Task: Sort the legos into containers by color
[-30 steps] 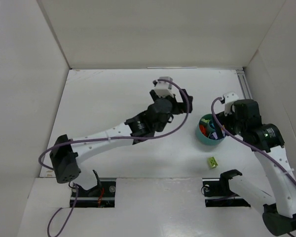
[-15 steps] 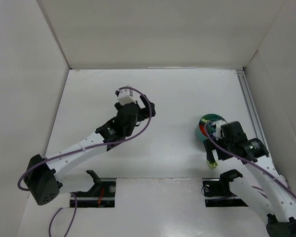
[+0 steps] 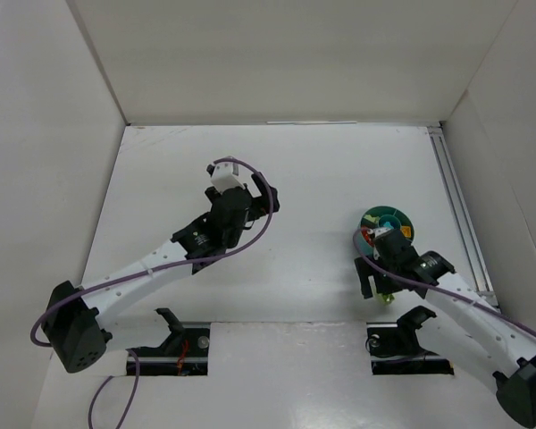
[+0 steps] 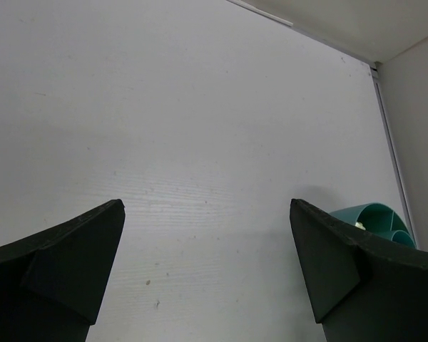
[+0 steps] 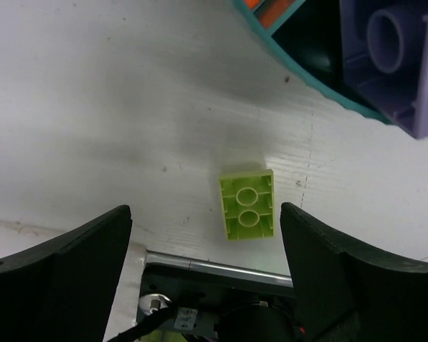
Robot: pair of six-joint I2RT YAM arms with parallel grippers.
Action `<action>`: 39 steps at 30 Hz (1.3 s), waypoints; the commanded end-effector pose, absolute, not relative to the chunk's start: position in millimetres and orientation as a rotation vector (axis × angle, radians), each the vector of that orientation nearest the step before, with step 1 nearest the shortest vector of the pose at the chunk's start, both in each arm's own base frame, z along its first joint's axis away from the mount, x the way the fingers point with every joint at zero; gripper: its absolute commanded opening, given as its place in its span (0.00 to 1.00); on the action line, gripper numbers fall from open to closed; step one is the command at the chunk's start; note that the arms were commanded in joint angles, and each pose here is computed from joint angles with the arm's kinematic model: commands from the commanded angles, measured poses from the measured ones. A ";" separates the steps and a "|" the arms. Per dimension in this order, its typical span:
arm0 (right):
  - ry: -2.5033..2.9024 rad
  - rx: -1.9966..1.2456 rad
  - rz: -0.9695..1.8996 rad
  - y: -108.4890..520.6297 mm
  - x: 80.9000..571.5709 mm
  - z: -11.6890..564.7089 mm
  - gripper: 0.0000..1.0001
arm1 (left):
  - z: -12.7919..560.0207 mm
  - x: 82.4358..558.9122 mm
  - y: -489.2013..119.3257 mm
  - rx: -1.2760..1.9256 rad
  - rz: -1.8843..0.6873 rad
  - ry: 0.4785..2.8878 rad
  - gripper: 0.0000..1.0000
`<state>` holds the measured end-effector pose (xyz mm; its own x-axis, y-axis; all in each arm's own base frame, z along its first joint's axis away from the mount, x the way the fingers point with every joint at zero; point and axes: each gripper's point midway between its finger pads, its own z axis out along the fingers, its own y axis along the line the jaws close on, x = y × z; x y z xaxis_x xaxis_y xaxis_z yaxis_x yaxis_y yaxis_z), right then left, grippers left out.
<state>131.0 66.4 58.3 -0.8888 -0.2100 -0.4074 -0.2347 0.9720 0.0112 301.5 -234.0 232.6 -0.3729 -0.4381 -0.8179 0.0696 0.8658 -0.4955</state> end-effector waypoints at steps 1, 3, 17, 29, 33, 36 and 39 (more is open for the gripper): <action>2.670 -0.243 0.073 73.2 146.7 52.3 0.89 | 248.0 301.2 -222.3 -0.322 -0.538 1.838 1.00; 2.686 -0.228 0.047 71.9 148.3 48.6 0.89 | 252.0 300.9 -219.7 -0.331 -0.539 1.826 1.00; 2.773 -0.191 0.113 86.6 134.5 31.5 0.65 | 262.4 302.4 -199.6 -0.340 -0.450 1.797 1.00; 2.863 -0.169 0.054 99.6 115.9 36.5 0.84 | 267.9 295.8 -189.6 -0.339 -0.452 1.771 1.00; 2.851 -0.083 -0.028 100.9 118.1 47.3 0.88 | 269.2 292.7 -189.3 -0.333 -0.470 1.769 1.00; 2.833 -0.041 -0.122 94.6 126.4 57.3 0.93 | 269.7 293.6 -185.4 -0.336 -0.463 1.761 1.00; 2.872 -0.086 -0.181 96.9 124.4 54.8 0.94 | 272.3 292.1 -186.2 -0.331 -0.479 1.758 1.00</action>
